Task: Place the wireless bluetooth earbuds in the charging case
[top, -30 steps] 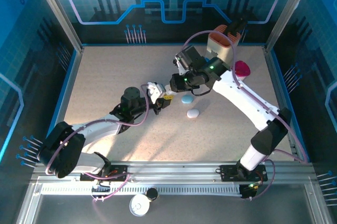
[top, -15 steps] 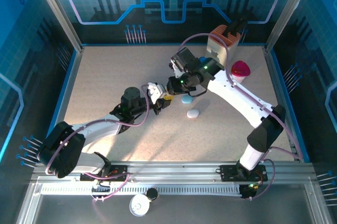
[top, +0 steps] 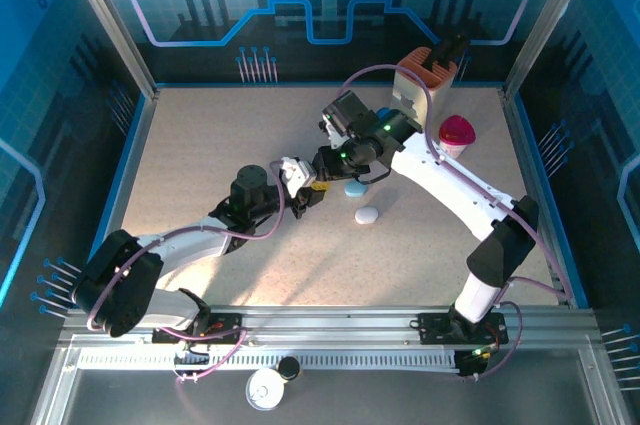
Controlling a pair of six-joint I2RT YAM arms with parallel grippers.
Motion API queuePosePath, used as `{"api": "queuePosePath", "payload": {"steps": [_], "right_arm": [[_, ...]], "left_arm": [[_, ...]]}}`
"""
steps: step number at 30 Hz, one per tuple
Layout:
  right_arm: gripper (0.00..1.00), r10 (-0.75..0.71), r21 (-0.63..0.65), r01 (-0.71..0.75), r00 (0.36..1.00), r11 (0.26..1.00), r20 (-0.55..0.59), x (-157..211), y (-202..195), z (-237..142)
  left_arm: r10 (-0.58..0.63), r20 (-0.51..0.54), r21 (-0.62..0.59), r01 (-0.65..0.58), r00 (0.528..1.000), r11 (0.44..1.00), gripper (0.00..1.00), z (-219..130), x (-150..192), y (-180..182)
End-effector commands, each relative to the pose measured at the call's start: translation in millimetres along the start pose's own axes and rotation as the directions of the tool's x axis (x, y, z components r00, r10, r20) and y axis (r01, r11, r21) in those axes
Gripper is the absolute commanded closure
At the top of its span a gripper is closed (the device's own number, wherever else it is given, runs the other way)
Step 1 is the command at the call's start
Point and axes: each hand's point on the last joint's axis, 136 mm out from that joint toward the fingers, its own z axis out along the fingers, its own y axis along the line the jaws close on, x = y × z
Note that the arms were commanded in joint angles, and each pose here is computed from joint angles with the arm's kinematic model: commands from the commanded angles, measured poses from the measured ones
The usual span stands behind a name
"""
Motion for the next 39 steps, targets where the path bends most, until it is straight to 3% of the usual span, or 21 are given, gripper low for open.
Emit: {"api": "queuePosePath", "payload": {"steps": [1, 10, 17, 25, 35, 39], "right_arm": [[0.71, 0.018, -0.015, -0.018, 1.000, 1.000, 0.002, 1, 0, -5], [0.85, 0.037, -0.025, -0.037, 0.999, 0.999, -0.031, 6, 0, -2], [0.86, 0.151, -0.058, -0.154, 0.987, 0.986, -0.053, 12, -3, 4], [0.90, 0.382, -0.165, -0.384, 0.923, 0.909, -0.045, 12, -5, 12], [0.90, 0.491, -0.161, -0.500, 0.866, 0.851, -0.093, 14, -9, 24], [0.86, 0.506, -0.172, -0.518, 0.855, 0.838, -0.111, 12, -9, 31]], "left_arm": [[0.044, 0.071, 0.005, -0.044, 0.997, 0.999, 0.82, 2, -24, -1], [0.048, 0.066, 0.005, -0.049, 0.997, 0.999, 0.82, 2, -21, -1], [0.103, 0.063, -0.047, -0.100, 0.993, 0.994, 0.83, 3, -16, 7], [0.219, 0.050, -0.160, -0.209, 0.974, 0.965, 0.83, 3, -13, 22], [0.327, 0.035, -0.162, -0.317, 0.944, 0.934, 0.83, 10, -16, 19], [0.334, 0.045, -0.146, -0.325, 0.941, 0.935, 0.83, 11, -16, 14]]}}
